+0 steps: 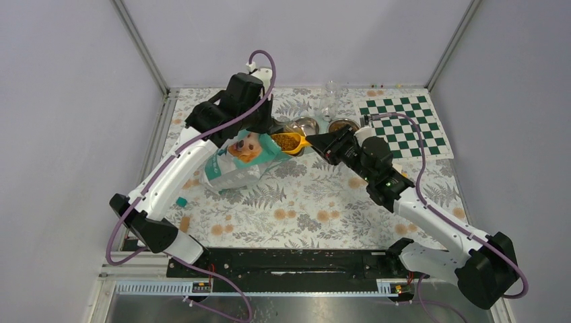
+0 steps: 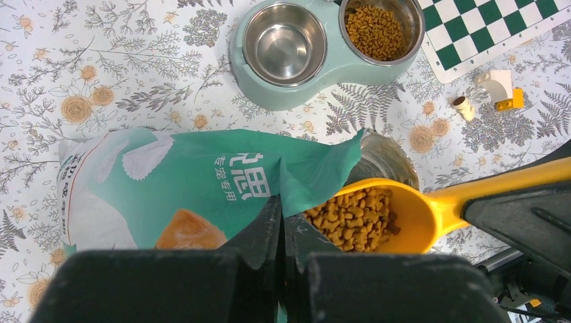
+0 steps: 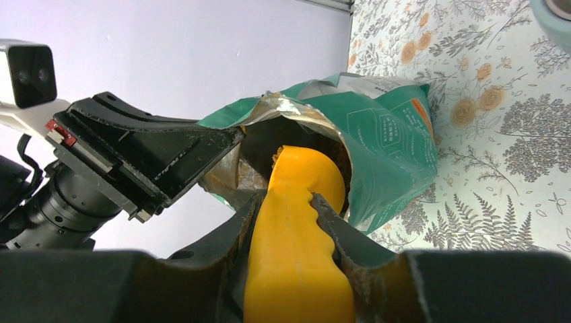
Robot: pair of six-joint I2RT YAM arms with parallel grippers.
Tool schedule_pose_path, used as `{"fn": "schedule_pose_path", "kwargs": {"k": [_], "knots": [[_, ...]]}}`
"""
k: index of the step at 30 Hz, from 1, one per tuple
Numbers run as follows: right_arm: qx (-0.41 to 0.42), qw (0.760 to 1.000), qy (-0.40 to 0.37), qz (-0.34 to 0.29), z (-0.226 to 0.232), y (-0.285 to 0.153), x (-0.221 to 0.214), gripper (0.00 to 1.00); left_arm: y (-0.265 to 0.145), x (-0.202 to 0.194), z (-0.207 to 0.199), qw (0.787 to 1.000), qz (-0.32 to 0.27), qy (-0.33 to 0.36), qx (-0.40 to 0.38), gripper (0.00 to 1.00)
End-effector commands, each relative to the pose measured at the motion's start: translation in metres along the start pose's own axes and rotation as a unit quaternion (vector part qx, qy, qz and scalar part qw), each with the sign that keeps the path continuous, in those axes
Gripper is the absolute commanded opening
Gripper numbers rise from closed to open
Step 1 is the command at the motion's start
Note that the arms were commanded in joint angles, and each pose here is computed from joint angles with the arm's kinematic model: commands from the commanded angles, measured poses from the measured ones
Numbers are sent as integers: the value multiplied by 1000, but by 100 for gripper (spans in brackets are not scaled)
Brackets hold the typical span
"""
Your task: Serve the pet food
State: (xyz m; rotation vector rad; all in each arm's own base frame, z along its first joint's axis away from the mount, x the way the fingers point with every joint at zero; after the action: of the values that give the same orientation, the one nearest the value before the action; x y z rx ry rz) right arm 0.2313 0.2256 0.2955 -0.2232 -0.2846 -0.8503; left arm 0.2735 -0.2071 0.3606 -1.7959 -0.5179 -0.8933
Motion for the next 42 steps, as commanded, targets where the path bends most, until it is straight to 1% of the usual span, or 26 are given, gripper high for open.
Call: {"fn": "schedule_pose_path", "kwargs": {"k": [1, 5, 11, 15, 20, 26, 32, 42], "knots": [[28, 999, 21, -28, 19, -6, 15, 0, -39, 48, -12, 991, -127, -16, -47, 0], [43, 998, 21, -36, 27, -11, 20, 0, -42, 49, -8, 990, -130, -20, -43, 0], [52, 998, -18, -27, 38, -12, 24, 0, -44, 51, -8, 990, -132, -25, -53, 0], [55, 995, -80, 5, 47, -8, 22, 0, -46, 52, -9, 989, -131, -31, -65, 0], [41, 987, -150, 33, 47, 2, 22, 0, -45, 53, -11, 988, -127, -35, -79, 0], [20, 971, -234, 45, 47, 8, 27, 0, -44, 55, -7, 988, -126, -44, -78, 0], [20, 967, -251, 30, 48, 10, 32, 0, -43, 55, -6, 988, -121, -48, -86, 0], [59, 965, -257, 15, 52, 8, 31, 0, -44, 55, 1, 988, -123, -52, -79, 0]]}}
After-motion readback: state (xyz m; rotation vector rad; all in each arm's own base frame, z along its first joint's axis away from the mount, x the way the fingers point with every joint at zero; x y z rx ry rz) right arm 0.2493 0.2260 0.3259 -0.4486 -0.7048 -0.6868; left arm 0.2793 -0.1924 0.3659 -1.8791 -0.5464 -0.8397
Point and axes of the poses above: each gripper's point midway between its finger pads, its own y axis out along the fingers, its own z axis along the line the jaws close on, x = y × z, the point moved 7 cm from there along -y, back along the fingers, and after that the axes turned 3 degrees about -y, right-handed, at the moved point
